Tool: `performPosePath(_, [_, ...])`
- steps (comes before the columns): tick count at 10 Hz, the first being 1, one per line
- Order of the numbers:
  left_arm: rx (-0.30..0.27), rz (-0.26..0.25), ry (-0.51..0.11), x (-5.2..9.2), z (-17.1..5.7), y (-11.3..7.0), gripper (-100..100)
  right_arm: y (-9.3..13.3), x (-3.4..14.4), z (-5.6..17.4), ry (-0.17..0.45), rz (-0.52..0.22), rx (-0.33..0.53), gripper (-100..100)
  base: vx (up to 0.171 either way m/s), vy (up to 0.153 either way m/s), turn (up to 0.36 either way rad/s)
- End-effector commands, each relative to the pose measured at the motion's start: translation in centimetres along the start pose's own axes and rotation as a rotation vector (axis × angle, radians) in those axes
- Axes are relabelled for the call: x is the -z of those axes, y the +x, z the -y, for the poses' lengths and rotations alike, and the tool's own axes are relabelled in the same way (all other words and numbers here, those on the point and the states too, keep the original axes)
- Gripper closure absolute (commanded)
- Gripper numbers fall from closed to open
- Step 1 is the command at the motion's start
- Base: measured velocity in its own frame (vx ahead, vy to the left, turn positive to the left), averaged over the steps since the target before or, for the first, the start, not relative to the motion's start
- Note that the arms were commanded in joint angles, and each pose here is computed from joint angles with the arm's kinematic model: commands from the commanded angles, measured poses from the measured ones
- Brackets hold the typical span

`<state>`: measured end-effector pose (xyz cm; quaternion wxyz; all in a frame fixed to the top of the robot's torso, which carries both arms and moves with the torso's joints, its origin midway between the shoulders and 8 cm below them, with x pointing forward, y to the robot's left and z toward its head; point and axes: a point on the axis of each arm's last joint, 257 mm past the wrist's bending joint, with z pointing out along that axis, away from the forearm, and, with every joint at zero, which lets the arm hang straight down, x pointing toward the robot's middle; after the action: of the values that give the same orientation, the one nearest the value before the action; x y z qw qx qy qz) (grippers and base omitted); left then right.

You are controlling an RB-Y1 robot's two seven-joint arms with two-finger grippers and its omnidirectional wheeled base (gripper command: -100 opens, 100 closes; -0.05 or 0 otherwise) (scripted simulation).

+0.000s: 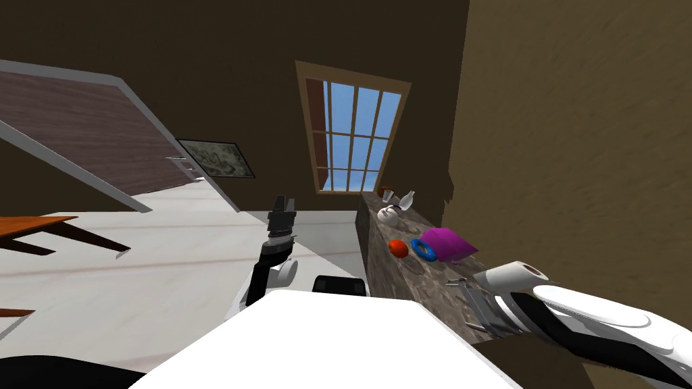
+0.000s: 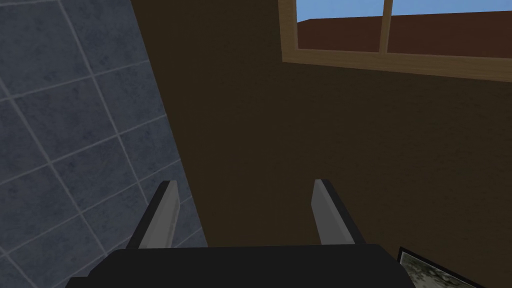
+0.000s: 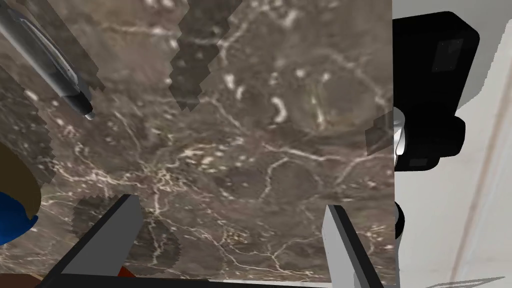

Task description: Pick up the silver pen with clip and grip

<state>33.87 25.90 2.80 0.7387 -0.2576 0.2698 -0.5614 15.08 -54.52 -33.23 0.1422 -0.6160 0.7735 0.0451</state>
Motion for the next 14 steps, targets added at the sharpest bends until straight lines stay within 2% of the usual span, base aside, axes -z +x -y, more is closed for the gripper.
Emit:
performPosePath(1, [0.0, 0.0, 0.0, 0.0, 0.0, 0.0, 0, 2.3, 0.7, -0.2, -0.016, -0.072, 0.082, -100, 0.116, -0.035, 0.12])
performPosePath(5, [0.0, 0.0, 0.0, 0.0, 0.0, 0.0, 0, 6.8, 2.2, -0.7, -0.055, -0.203, 0.241, -100, 0.104, -0.059, 0.068])
performPosePath(7, [0.0, 0.0, 0.0, 0.0, 0.0, 0.0, 0, 8.0, 2.6, -0.8, -0.065, -0.237, 0.286, -100, 0.063, -0.043, 0.039])
performPosePath(8, [0.0, 0.0, 0.0, 0.0, 0.0, 0.0, 0, 7.6, 2.3, -0.8, -0.061, -0.227, 0.273, -100, 0.021, -0.017, 0.009])
performPosePath(9, [0.0, 0.0, 0.0, 0.0, 0.0, 0.0, 0, 7.7, 2.4, -0.8, -0.062, -0.229, 0.276, 0, 0.0, 0.0, 0.0])
performPosePath(10, [0.0, 0.0, 0.0, 0.0, 0.0, 0.0, 0, 8.1, 1.5, -1.7, -0.06, -0.23, 0.265, -100, 0.016, -0.006, 0.077])
performPosePath(12, [0.0, 0.0, 0.0, 0.0, 0.0, 0.0, 0, 8.7, 0.3, -3.2, -0.059, -0.231, 0.249, -100, 0.028, -0.013, 0.1])
performPosePath(13, [0.0, 0.0, 0.0, 0.0, 0.0, 0.0, 0, 8.7, 0.7, -2.9, -0.061, -0.229, 0.253, -100, 0.013, -0.007, 0.019])
performPosePath(14, [0.0, 0.0, 0.0, 0.0, 0.0, 0.0, 0, 8.7, 0.6, -3.0, -0.06, -0.231, 0.253, 100, 0.0, 0.0, 0.0])
